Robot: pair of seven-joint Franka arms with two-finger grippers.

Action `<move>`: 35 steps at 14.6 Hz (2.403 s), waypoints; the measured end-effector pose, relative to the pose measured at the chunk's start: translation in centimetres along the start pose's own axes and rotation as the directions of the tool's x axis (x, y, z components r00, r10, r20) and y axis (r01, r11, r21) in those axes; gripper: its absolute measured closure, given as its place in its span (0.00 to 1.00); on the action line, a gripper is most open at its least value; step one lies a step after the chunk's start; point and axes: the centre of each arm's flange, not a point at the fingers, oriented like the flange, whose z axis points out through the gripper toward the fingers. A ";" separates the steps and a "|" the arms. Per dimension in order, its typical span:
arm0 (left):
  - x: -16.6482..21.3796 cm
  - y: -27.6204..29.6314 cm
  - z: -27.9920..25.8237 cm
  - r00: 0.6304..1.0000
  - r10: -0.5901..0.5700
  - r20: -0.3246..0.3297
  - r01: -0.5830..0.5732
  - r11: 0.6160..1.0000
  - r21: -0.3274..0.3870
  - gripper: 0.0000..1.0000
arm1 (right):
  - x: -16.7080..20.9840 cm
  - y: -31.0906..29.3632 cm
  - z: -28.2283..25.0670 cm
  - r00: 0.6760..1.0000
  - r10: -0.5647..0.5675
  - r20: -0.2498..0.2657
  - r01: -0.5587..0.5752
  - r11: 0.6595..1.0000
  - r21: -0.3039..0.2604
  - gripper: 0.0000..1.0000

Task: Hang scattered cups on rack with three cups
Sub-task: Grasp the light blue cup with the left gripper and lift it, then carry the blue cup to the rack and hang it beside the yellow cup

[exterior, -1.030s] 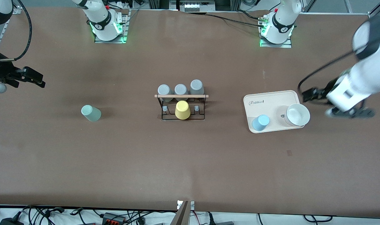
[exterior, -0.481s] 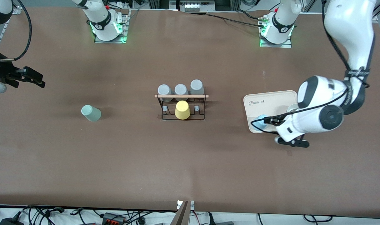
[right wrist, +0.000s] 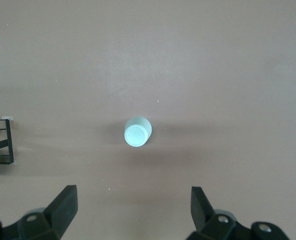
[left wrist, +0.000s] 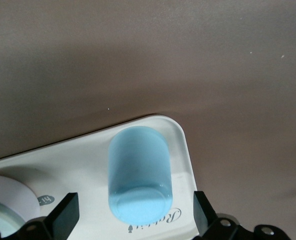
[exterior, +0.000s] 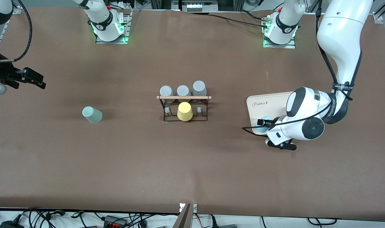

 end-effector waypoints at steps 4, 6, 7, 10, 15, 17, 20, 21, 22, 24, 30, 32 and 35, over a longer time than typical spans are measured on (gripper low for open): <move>0.4 0.0 1.7 1.000 0.000 0.015 0.000 1.000 -0.004 0.00 | 0.0 0.0 0.0 1.000 0.000 0.000 0.000 1.000 0.000 0.00; 0.4 0.0 2.1 1.000 0.000 0.022 0.000 1.000 -0.004 0.00 | 0.0 0.0 0.0 1.000 0.000 0.001 0.000 1.000 0.000 0.00; 0.4 0.0 2.3 1.000 0.000 0.025 0.000 1.000 -0.005 0.00 | 0.0 0.0 0.0 1.000 0.000 0.001 0.000 1.000 0.000 0.00; 0.4 -0.2 3.1 1.000 -0.002 0.027 0.002 1.000 -0.006 0.05 | 0.0 0.0 0.0 1.000 0.000 0.002 0.000 1.000 0.000 0.00; 0.3 -0.5 3.1 1.000 -0.006 0.026 0.006 1.000 -0.006 0.34 | 0.0 0.0 0.0 1.000 0.000 0.002 0.000 1.000 0.000 0.00; 0.3 -0.5 3.2 1.000 -0.006 0.026 0.006 1.000 -0.006 0.34 | 0.0 0.0 0.0 1.000 0.001 0.002 -0.001 1.000 0.000 0.00; 0.3 -0.5 3.2 1.000 -0.006 0.026 0.006 1.000 -0.007 0.34 | 0.0 0.1 0.0 1.000 0.001 0.002 -0.001 1.000 0.000 0.00; 0.3 -0.5 3.1 1.000 -0.005 0.025 0.005 1.000 -0.007 0.34 | 0.0 0.1 0.0 1.000 0.001 0.002 -0.001 1.000 0.000 0.00; 0.4 -0.5 3.1 1.000 -0.004 0.024 0.004 1.000 -0.007 0.34 | 0.0 0.1 0.0 1.000 0.001 0.002 -0.001 1.000 0.000 0.00; 0.5 -0.2 2.4 1.000 0.001 0.009 -0.001 1.000 -0.008 0.34 | 0.0 0.1 0.0 1.000 0.001 0.001 -0.001 1.000 0.000 0.00; 0.2 6.1 -5.9 0.994 0.082 -0.072 -0.084 0.996 -0.019 0.34 | 0.2 0.1 0.4 1.000 0.001 0.002 -0.001 1.000 0.000 0.00; -0.3 9.8 -8.0 0.991 0.091 -0.100 -0.097 0.994 -0.048 0.34 | 0.3 0.1 0.5 1.000 0.001 0.002 -0.001 1.000 -0.001 0.00; -1.3 15.4 -10.4 0.992 0.007 -0.124 -0.024 0.991 -0.130 0.34 | 0.4 0.1 0.6 1.000 0.001 0.002 -0.001 1.000 -0.001 0.00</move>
